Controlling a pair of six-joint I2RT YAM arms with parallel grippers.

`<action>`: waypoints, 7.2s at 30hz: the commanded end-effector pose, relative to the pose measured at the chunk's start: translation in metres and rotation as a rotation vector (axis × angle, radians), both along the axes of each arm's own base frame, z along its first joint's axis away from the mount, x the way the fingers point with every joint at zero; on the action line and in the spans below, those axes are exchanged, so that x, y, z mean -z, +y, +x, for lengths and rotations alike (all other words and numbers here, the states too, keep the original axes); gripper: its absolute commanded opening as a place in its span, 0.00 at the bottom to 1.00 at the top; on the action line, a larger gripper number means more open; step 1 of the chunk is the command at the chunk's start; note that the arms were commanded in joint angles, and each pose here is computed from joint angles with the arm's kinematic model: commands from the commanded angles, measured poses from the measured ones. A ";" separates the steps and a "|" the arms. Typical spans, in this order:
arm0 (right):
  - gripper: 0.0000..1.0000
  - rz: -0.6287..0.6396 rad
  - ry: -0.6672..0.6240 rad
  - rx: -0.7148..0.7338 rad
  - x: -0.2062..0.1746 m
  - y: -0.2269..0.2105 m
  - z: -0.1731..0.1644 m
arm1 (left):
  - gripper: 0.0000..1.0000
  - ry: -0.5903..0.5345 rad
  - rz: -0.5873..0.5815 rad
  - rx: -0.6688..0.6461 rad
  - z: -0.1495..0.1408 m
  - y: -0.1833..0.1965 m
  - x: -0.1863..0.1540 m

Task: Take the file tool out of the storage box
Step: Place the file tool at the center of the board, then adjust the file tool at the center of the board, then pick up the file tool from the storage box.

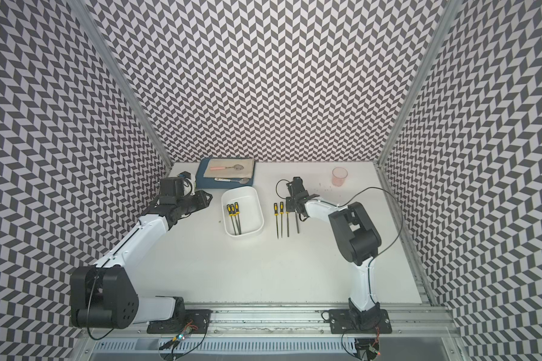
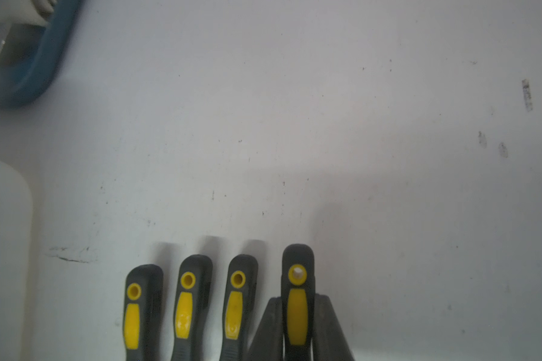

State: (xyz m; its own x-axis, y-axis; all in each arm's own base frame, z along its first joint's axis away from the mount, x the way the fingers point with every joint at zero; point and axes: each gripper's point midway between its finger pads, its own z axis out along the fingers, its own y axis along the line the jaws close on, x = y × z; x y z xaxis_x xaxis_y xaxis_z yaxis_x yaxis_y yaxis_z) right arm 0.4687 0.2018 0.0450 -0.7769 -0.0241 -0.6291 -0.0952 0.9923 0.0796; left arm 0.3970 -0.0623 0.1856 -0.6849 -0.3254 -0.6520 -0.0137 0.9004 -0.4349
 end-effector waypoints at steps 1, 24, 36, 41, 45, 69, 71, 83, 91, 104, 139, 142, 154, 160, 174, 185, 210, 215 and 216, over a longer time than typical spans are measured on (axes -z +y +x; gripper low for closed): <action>0.01 0.007 -0.026 -0.005 0.002 0.004 0.008 | 0.32 0.009 0.008 0.023 0.000 -0.004 0.002; 0.01 0.002 -0.015 -0.023 0.010 0.011 0.003 | 0.32 0.012 0.012 0.021 -0.001 -0.003 0.002; 0.01 -0.006 0.001 -0.023 0.014 0.011 0.003 | 0.32 0.009 0.014 0.021 -0.001 -0.003 0.001; 0.01 -0.006 0.001 -0.024 0.015 0.011 0.002 | 0.32 0.010 0.012 0.024 -0.001 -0.004 0.002; 0.01 -0.003 -0.006 -0.024 0.011 0.012 0.004 | 0.32 0.009 0.012 0.022 0.000 -0.003 0.001; 0.01 0.004 -0.020 -0.023 0.001 0.013 0.007 | 0.33 0.011 0.018 0.016 -0.001 -0.002 0.001; 0.87 0.074 0.005 -0.003 0.003 0.020 0.003 | 0.33 0.011 0.020 0.016 -0.001 -0.002 0.002; 0.95 0.082 -0.050 -0.003 -0.028 0.019 0.007 | 0.33 0.009 0.024 0.011 -0.001 -0.001 0.001; 0.92 0.096 -0.139 -0.026 -0.077 0.022 0.007 | 0.33 0.007 0.025 0.012 -0.001 -0.002 0.001; 0.00 0.371 -0.024 -0.387 -0.079 0.135 -0.033 | 0.33 0.010 0.035 0.005 -0.001 0.000 0.002; 0.00 0.105 0.102 -0.286 0.003 0.142 -0.020 | 0.33 0.012 0.039 0.013 -0.001 -0.001 0.002; 0.00 0.085 0.104 -0.276 0.006 0.138 -0.019 | 0.33 0.013 0.038 0.012 -0.001 -0.001 0.002; 0.00 0.052 0.113 -0.253 0.012 0.130 -0.014 | 0.33 0.015 0.044 0.012 -0.002 -0.001 0.003; 0.00 0.038 0.110 -0.232 0.011 0.122 -0.010 | 0.33 0.016 0.046 0.011 -0.002 -0.001 0.003; 0.00 0.032 0.097 -0.221 0.006 0.110 -0.006 | 0.33 0.018 0.052 0.009 -0.002 0.000 0.004; 0.00 0.048 0.080 -0.235 -0.002 0.109 -0.004 | 0.33 0.019 0.054 0.007 -0.002 0.000 0.004; 0.40 0.228 -0.219 -0.476 -0.133 0.236 -0.039 | 0.35 0.003 0.057 -0.032 -0.001 0.006 0.000; 0.40 0.237 -0.146 -0.492 -0.097 0.257 -0.032 | 0.35 0.007 0.056 -0.026 -0.002 0.005 0.001; 0.40 0.232 -0.137 -0.494 -0.091 0.260 -0.031 | 0.35 0.007 0.055 -0.025 -0.002 0.004 0.001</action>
State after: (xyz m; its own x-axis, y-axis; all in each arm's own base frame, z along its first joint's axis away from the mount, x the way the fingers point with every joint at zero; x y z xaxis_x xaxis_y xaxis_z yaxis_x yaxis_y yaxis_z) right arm 0.4292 0.4557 0.1569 -0.5928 -0.2178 -0.7753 -0.5772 0.7863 0.2204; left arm 0.3939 -0.0569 0.1785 -0.6929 -0.3051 -0.6533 -0.0441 0.9223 -0.3839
